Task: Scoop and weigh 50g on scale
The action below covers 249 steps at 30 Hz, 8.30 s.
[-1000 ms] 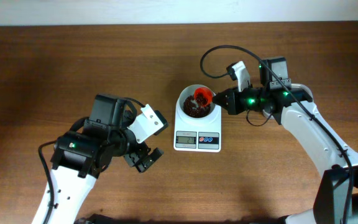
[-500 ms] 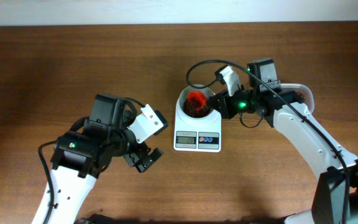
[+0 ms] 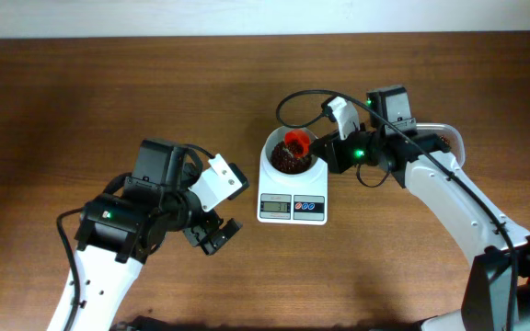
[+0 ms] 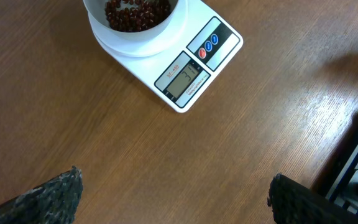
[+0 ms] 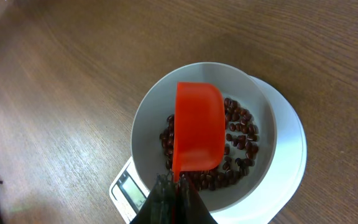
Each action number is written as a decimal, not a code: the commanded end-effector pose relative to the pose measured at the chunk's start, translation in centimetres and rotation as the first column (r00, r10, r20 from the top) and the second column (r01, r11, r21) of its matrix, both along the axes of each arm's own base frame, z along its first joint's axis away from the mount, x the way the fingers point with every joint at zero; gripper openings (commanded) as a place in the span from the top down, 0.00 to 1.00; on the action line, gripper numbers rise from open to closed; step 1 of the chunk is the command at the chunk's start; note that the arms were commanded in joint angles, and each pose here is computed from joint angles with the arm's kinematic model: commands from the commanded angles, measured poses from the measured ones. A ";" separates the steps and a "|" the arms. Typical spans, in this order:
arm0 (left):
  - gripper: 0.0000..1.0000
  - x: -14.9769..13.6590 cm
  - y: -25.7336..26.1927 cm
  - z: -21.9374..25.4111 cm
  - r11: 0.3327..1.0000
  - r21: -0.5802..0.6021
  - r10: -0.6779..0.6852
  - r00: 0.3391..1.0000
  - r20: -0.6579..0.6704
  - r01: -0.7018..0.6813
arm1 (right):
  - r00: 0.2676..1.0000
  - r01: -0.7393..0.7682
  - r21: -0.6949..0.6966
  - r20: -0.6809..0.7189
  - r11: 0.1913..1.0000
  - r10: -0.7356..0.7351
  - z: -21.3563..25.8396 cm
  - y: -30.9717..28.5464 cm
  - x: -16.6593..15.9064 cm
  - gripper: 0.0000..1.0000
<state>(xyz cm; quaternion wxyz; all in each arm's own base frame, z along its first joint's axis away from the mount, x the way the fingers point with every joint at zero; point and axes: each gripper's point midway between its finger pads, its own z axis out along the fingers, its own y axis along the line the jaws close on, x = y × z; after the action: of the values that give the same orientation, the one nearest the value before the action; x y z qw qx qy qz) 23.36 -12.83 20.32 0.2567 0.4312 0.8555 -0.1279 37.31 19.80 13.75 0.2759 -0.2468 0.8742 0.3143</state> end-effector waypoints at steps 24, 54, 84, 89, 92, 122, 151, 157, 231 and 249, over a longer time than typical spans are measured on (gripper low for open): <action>0.01 -0.1 -0.2 0.1 1.000 -0.008 -0.020 1.000 0.003 0.020 | 0.996 -0.048 -0.047 0.079 0.998 0.052 1.1 -0.3 0.0 0.96; 0.01 -0.1 -0.2 0.1 1.000 -0.009 -0.020 1.000 0.004 0.020 | 0.986 -0.053 -0.086 0.155 0.995 0.066 3.7 -0.9 -0.6 0.96; 0.01 -0.1 -0.2 0.1 1.000 -0.008 -0.020 1.000 0.003 0.020 | 0.975 -0.087 -0.113 0.196 0.990 0.107 3.9 -0.8 -0.6 0.96; 0.01 -0.1 -0.2 0.1 1.000 -0.009 -0.020 1.000 0.004 0.020 | 0.959 -0.090 -0.111 0.257 0.990 0.116 6.0 -0.8 -0.9 0.96; 0.01 -0.1 -0.2 0.1 1.000 -0.009 -0.020 1.000 0.004 0.020 | 0.955 -0.046 -0.153 0.283 0.987 0.089 6.5 -1.7 -0.6 0.96; 0.01 -0.1 -0.2 0.1 1.000 -0.008 -0.020 1.000 0.003 0.020 | 0.929 -0.073 -0.272 0.331 0.960 0.164 5.9 -0.6 -1.0 0.96; 0.01 -0.1 -0.2 0.1 1.000 -0.008 -0.020 1.000 0.003 0.020 | 0.943 -0.098 -0.161 0.299 0.982 0.143 6.7 1.4 -1.8 0.96; 0.01 -0.1 -0.2 0.1 1.000 -0.009 -0.020 1.000 0.004 0.020 | 0.954 -0.076 -0.141 0.277 0.987 0.114 6.7 1.4 -1.8 0.96; 0.01 -0.1 -0.2 0.1 1.000 -0.008 -0.020 1.000 0.003 0.020 | 0.849 0.441 -0.470 -0.059 0.765 -0.526 -4.0 -20.2 0.4 0.96; 0.01 -0.1 -0.2 0.1 1.000 -0.008 -0.020 1.000 0.003 0.020 | 0.780 0.492 -0.280 -0.280 0.824 -0.560 -7.0 -21.9 0.0 0.96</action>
<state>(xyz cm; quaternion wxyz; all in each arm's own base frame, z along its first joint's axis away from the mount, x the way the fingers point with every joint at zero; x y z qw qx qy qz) 23.37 -12.83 20.34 0.2568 0.4312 0.8554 -0.1278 37.19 -3.32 8.28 0.1886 0.0300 0.9759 0.1052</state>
